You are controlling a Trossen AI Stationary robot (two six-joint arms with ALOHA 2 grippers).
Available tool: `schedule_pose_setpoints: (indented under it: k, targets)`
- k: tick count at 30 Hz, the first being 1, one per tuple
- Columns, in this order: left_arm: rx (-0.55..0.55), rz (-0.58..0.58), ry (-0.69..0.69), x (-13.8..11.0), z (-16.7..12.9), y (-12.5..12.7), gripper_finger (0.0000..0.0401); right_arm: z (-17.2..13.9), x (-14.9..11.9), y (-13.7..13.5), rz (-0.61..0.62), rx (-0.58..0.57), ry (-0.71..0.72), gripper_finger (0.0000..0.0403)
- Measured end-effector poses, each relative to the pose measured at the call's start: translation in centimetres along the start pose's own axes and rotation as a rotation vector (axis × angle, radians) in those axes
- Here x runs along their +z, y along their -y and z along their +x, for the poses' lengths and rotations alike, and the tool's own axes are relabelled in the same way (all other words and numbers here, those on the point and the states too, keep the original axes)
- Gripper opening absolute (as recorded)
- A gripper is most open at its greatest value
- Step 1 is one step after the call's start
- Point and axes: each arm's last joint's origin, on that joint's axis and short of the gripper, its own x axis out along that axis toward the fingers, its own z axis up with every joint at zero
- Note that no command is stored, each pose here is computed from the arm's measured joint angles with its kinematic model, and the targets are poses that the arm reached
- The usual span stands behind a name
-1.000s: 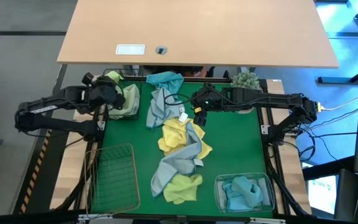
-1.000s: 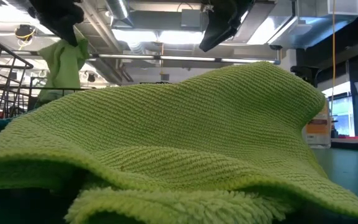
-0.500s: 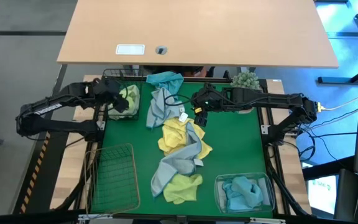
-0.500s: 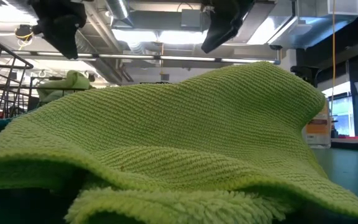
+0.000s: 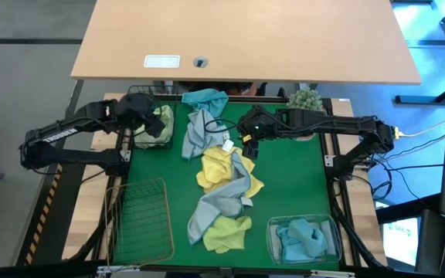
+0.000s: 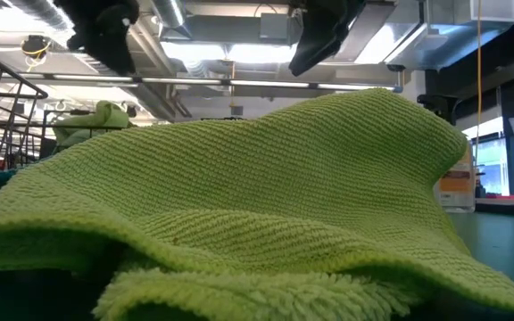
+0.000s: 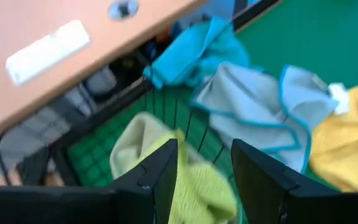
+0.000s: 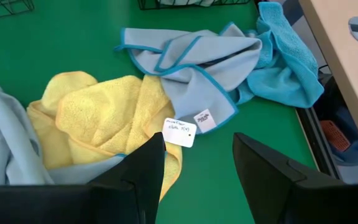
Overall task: Sort microfiber towel by color & place in baskets
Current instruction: Put the top light blue microfiber cloth into the transparent bin
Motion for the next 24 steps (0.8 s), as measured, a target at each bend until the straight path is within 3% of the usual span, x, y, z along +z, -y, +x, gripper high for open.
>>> schedule_pose_setpoints:
  k: [5, 10, 14, 24]
  targets:
    - [-0.044, -0.016, 0.117, 1.3, 0.0, 0.5, 0.0145, 0.0, -0.1, 0.0, -0.001, 0.0, -0.005, 0.0188]
    - [-0.16, -0.022, 0.154, 2.4, 1.0, 1.7, 0.0145, 0.0, -0.4, 0.0, -0.009, 0.0, -0.044, 0.0188]
    - [-0.203, 0.009, 0.099, 2.8, 3.1, 3.3, 0.0144, 0.0, -0.5, 0.0, -0.01, 0.0, -0.051, 0.0188]
    - [-0.161, 0.13, -0.131, 1.7, 10.6, 7.9, 0.0144, 0.0, -0.5, 0.0, -0.01, -0.001, -0.052, 0.0188]
